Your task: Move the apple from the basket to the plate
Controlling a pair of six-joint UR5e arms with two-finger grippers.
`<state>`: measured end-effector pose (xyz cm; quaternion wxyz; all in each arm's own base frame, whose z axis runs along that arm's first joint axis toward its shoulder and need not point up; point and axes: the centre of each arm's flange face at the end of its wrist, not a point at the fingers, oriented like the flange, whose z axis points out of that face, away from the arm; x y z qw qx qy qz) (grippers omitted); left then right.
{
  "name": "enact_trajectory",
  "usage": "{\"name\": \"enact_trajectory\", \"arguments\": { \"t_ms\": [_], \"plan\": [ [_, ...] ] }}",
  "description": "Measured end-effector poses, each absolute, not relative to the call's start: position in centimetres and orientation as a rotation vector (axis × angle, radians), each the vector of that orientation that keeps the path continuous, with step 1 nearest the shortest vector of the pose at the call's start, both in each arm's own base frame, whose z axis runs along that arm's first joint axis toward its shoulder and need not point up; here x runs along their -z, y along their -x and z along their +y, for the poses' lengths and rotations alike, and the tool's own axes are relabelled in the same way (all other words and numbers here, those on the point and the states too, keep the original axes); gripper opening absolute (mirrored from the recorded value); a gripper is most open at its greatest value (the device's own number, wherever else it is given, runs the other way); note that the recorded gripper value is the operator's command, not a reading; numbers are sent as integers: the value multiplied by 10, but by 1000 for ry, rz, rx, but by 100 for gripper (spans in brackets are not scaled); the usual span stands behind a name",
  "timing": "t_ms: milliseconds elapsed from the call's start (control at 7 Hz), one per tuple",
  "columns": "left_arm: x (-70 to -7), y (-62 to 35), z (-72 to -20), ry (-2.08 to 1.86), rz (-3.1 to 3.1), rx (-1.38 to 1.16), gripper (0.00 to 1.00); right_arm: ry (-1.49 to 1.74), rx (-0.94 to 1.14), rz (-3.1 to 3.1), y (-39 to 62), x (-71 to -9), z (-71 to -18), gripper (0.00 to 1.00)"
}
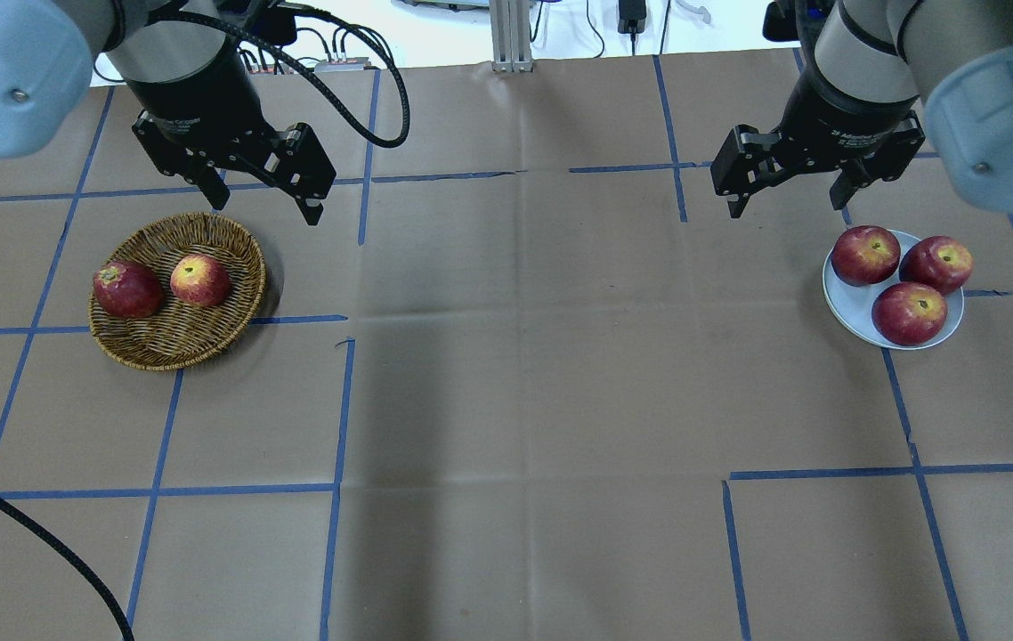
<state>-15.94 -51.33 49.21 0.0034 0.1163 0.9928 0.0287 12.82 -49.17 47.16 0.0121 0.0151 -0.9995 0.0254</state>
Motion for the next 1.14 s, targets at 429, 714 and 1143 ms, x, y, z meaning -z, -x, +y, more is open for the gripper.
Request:
{"name": "enact_trajectory", "arguments": {
  "t_ms": [429, 714, 1143],
  "plan": [
    [-492, 159, -513, -363, 3112, -91, 99, -47, -80, -3116, -128, -472, -492, 100],
    [-492, 160, -513, -363, 3112, -90, 99, -47, -78, -3116, -128, -472, -491, 100],
    [-490, 158, -514, -354, 3112, -104, 99, -47, -73, -3116, -128, -471, -491, 100]
  ]
}}
